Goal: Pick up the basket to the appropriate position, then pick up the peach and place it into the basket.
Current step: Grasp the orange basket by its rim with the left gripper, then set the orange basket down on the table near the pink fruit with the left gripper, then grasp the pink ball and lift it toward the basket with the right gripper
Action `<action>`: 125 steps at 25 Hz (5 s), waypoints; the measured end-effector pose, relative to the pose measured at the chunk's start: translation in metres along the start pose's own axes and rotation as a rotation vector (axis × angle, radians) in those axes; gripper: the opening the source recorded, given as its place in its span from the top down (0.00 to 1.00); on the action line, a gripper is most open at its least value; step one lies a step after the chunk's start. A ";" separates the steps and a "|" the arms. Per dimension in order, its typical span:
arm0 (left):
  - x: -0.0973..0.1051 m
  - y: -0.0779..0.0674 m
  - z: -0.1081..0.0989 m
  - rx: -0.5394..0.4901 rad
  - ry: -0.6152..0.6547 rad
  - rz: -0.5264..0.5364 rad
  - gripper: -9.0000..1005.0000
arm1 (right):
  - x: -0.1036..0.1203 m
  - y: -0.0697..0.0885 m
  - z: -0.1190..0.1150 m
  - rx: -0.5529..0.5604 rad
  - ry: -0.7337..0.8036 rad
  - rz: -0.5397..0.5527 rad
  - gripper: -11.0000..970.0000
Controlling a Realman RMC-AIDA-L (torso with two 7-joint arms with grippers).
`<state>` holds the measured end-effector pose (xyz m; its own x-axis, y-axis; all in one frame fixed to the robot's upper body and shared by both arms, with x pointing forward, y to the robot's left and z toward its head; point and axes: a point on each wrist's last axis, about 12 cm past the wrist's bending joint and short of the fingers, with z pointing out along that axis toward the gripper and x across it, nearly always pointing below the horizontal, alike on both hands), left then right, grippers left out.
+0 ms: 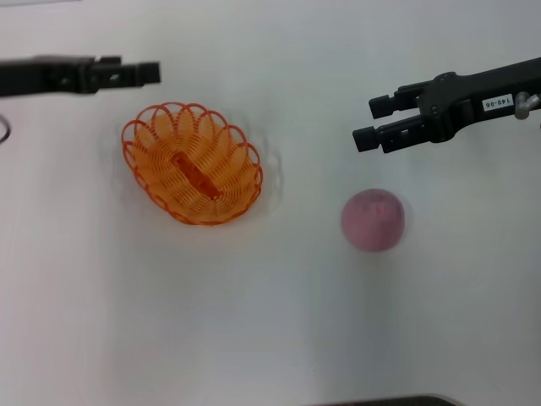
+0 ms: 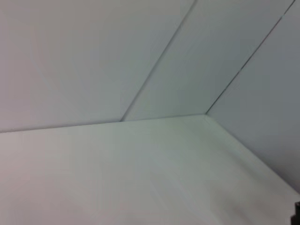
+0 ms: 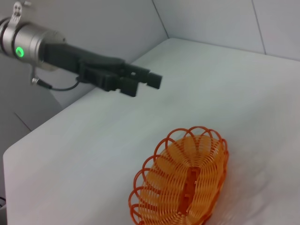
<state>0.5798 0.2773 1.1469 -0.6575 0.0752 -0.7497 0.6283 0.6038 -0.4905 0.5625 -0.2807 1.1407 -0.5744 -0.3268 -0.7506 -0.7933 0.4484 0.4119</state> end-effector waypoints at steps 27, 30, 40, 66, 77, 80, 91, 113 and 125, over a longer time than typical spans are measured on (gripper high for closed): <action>-0.029 0.008 0.081 -0.369 0.442 0.176 0.12 | -0.007 -0.001 0.007 0.007 -0.011 -0.015 0.11; -0.023 0.008 0.087 -0.369 0.465 0.179 0.12 | -0.006 -0.001 0.007 0.003 -0.010 -0.009 0.11; -0.015 0.009 0.094 -0.367 0.481 0.170 0.24 | -0.005 -0.001 0.007 0.007 -0.011 -0.005 0.11; -0.023 0.023 0.037 -0.287 0.250 -0.319 0.91 | -0.004 -0.003 0.004 0.015 -0.028 0.002 0.11; 0.042 0.028 0.008 -0.177 0.032 -0.599 0.90 | -0.005 -0.003 0.004 0.016 -0.037 -0.006 0.11; 0.054 0.024 0.003 -0.162 0.029 -0.623 0.90 | -0.005 -0.003 0.004 0.016 -0.037 -0.006 0.11; 0.085 0.019 -0.005 -0.134 0.050 -0.717 0.87 | -0.003 -0.001 0.008 0.007 -0.038 -0.001 0.11; 0.091 0.023 -0.059 -0.074 -0.016 -0.290 0.32 | -0.020 -0.009 -0.011 0.052 -0.103 0.088 0.11; 0.106 -0.002 -0.059 0.091 0.018 0.004 0.21 | -0.046 -0.001 -0.016 0.174 0.355 -0.015 0.11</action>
<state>0.4842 0.3303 1.0944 -0.6620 0.0921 -0.7438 0.6654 0.5290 -0.5267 0.5865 -0.2795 1.1826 -0.6212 -0.5879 -0.5182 -0.7736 0.5657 0.2856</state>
